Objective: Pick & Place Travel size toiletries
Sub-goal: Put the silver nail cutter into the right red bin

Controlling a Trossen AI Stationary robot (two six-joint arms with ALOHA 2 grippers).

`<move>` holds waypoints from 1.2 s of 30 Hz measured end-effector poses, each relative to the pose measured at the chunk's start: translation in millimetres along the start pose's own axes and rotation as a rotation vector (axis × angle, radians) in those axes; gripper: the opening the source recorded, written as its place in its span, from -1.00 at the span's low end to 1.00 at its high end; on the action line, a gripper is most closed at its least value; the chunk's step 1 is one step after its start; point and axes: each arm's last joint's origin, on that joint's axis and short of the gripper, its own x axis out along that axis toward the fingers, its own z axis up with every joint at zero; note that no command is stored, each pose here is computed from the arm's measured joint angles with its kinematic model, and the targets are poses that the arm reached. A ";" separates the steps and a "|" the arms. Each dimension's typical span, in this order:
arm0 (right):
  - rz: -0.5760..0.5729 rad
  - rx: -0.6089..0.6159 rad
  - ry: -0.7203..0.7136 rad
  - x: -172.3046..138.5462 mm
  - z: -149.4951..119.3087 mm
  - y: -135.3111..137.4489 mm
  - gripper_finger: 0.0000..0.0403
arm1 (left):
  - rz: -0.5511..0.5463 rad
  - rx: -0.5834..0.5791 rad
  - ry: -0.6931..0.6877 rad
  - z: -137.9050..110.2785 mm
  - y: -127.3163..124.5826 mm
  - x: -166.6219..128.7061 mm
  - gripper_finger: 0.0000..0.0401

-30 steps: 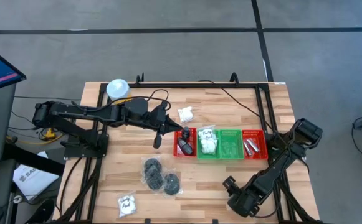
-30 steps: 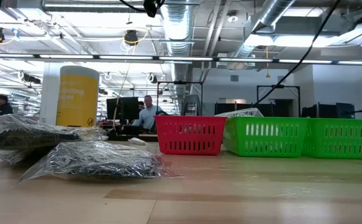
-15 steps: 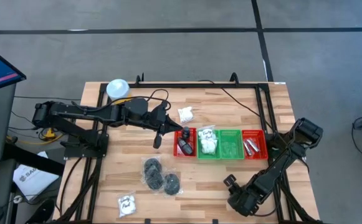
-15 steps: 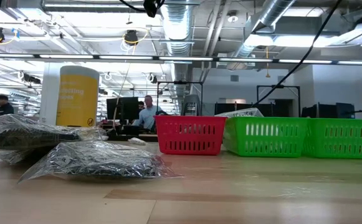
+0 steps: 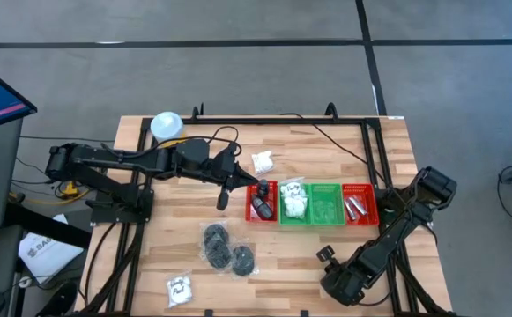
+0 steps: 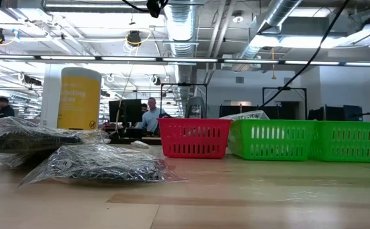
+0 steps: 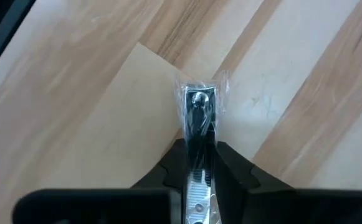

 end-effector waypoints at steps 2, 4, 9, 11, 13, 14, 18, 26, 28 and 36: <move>0.003 0.003 0.002 -0.6 0.9 0.3 -0.78 | 0.000 0.000 0.000 0.0 0.0 0.0 -0.98; 0.003 0.002 0.006 -1.4 1.8 0.6 -0.78 | 0.000 0.000 0.000 0.0 0.0 0.0 -0.98; -0.010 -0.006 0.056 -4.9 1.0 0.4 -0.80 | 0.000 0.000 0.000 0.0 0.0 0.0 -0.98; -0.012 -0.001 0.066 -5.3 0.5 0.2 -0.80 | 0.000 0.000 0.000 0.0 0.0 0.0 -0.98; -0.012 0.005 0.067 -5.4 0.4 0.2 -0.80 | 0.000 0.000 0.000 0.0 0.0 0.0 -0.98; -0.012 0.011 0.070 -5.4 0.2 0.2 -0.80 | 0.000 0.000 0.000 0.0 0.0 0.0 -0.98; -0.023 0.042 0.116 -9.7 -4.5 -1.7 -0.80 | 0.000 0.000 0.000 0.0 0.0 0.0 -0.98; -0.031 0.112 0.097 -52.9 -12.8 -10.0 -0.80 | 0.000 0.000 0.000 0.0 0.0 0.0 -0.98; -0.028 0.132 0.068 -65.4 -14.0 -12.5 -0.80 | 0.000 0.000 0.000 0.0 0.0 0.0 -0.98; -0.119 0.220 0.095 -102.3 -34.9 -25.8 -0.80 | 0.000 0.000 0.000 0.0 0.0 0.0 -0.98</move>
